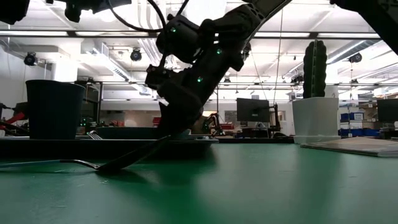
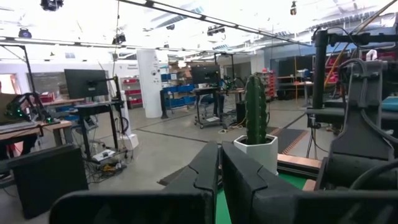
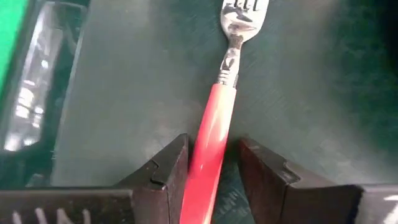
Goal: Pick and place plate/cup/fork/spoon on tray
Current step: Put the pink fork on the black tray
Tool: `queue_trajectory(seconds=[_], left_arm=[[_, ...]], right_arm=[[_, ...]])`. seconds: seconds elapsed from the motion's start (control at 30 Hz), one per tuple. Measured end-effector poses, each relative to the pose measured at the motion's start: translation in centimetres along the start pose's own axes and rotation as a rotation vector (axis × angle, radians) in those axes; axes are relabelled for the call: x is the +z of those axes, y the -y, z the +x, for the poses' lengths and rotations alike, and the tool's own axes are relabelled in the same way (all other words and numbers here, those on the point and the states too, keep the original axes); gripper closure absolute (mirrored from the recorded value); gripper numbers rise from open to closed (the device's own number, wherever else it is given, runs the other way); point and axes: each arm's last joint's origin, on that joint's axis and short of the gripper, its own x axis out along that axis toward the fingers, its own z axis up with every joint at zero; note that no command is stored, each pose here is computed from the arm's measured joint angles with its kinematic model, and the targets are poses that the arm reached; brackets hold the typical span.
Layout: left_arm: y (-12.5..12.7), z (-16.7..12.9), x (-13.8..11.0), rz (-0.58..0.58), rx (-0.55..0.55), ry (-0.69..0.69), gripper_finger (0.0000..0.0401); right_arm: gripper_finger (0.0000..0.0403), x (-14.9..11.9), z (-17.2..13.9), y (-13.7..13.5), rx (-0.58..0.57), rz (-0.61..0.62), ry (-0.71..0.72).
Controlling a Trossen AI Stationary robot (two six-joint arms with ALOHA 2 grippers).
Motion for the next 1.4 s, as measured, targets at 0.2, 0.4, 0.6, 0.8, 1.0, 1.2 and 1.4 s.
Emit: queue_trajectory(seconds=[0.2,0.4,0.6,0.8,1.0,1.2,1.4], left_arm=[[0.0,0.0,0.0,0.001,0.001,-0.001,0.0401],[0.0,0.0,0.0,0.001,0.001,-0.001,0.0401],[0.0,0.0,-0.1,0.004,0.000,-0.002,0.0401],[0.0,-0.1,-0.4,0.011,-0.002,-0.005,0.0401],[0.0,-0.1,-0.4,0.010,-0.002,-0.005,0.0401],[0.0,-0.1,-0.4,0.010,-0.002,-0.005,0.0401],[0.0,-0.1,-0.4,0.009,-0.002,-0.005,0.0401]], right_arm=[[0.0305,-0.1,0.3,0.1,-0.039,-0.033,-0.007],[0.0356,-0.2,0.5,0.2,-0.042,-0.032,-0.010],[0.0354,0.2,0.2,0.2,-0.048,-0.034,-0.004],[0.0353,1.5,-0.6,1.9,-0.081,-0.060,0.026],[0.0353,1.5,-1.1,4.5,-0.114,-0.066,0.032],[0.0354,0.9,-0.8,6.1,-0.127,-0.074,0.022],[0.0340,0.4,0.3,6.3,-0.128,-0.098,0.011]])
